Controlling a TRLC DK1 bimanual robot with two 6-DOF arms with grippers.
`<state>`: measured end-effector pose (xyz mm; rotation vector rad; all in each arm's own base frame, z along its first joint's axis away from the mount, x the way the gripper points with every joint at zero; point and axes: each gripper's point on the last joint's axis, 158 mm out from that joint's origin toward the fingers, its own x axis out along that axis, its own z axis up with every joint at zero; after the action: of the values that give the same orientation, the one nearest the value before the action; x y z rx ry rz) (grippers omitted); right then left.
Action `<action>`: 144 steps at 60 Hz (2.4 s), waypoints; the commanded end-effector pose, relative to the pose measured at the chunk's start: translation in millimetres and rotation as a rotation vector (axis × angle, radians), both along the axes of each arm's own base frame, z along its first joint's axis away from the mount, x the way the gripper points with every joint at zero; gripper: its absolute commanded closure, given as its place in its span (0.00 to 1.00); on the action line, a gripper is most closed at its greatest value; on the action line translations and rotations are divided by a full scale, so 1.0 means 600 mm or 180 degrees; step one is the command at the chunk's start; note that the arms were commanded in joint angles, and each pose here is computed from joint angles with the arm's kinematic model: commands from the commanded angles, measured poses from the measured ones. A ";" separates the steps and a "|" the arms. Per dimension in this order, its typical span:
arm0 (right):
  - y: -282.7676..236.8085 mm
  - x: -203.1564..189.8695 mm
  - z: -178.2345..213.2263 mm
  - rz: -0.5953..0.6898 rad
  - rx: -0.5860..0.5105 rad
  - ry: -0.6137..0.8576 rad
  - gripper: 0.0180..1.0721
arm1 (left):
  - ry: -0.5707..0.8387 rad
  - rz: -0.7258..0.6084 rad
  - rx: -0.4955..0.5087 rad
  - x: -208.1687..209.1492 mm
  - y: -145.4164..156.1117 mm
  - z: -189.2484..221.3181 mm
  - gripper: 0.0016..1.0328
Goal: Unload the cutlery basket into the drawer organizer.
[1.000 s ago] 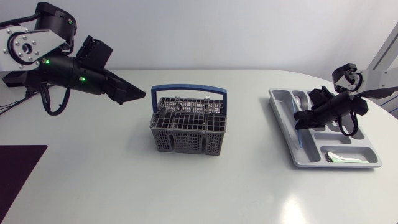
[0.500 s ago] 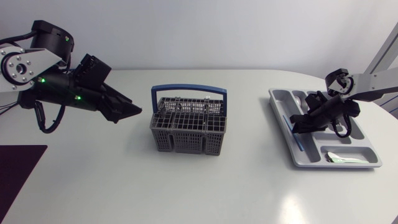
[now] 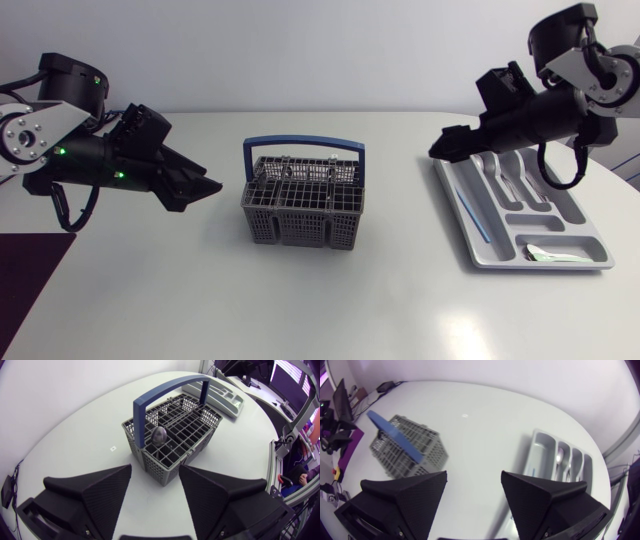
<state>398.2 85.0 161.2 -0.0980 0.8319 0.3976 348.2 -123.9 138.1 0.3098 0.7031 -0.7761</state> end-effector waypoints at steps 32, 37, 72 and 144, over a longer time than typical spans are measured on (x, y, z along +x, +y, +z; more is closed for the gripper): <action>0.326 -0.089 -0.011 0.1011 0.0390 0.0124 0.22 | -0.0079 -0.0157 -0.0164 0.005 -0.009 -0.034 0.35; 0.347 -0.084 -0.011 0.1050 0.0437 0.0121 0.22 | -0.0068 -0.0176 -0.0182 0.006 -0.012 -0.036 0.35; 0.489 -0.062 -0.052 0.1210 0.0563 0.0009 0.23 | -0.0036 -0.0387 -0.0414 0.012 -0.039 -0.075 0.35; 0.516 -0.038 -0.107 0.0822 0.0534 -0.0343 0.50 | 0.0045 -0.0370 -0.0572 0.043 -0.026 -0.121 0.35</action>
<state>379.7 398.8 92.6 -0.0983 0.6824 0.7128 377.8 -138.9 76.1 0.1843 0.6176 -0.9233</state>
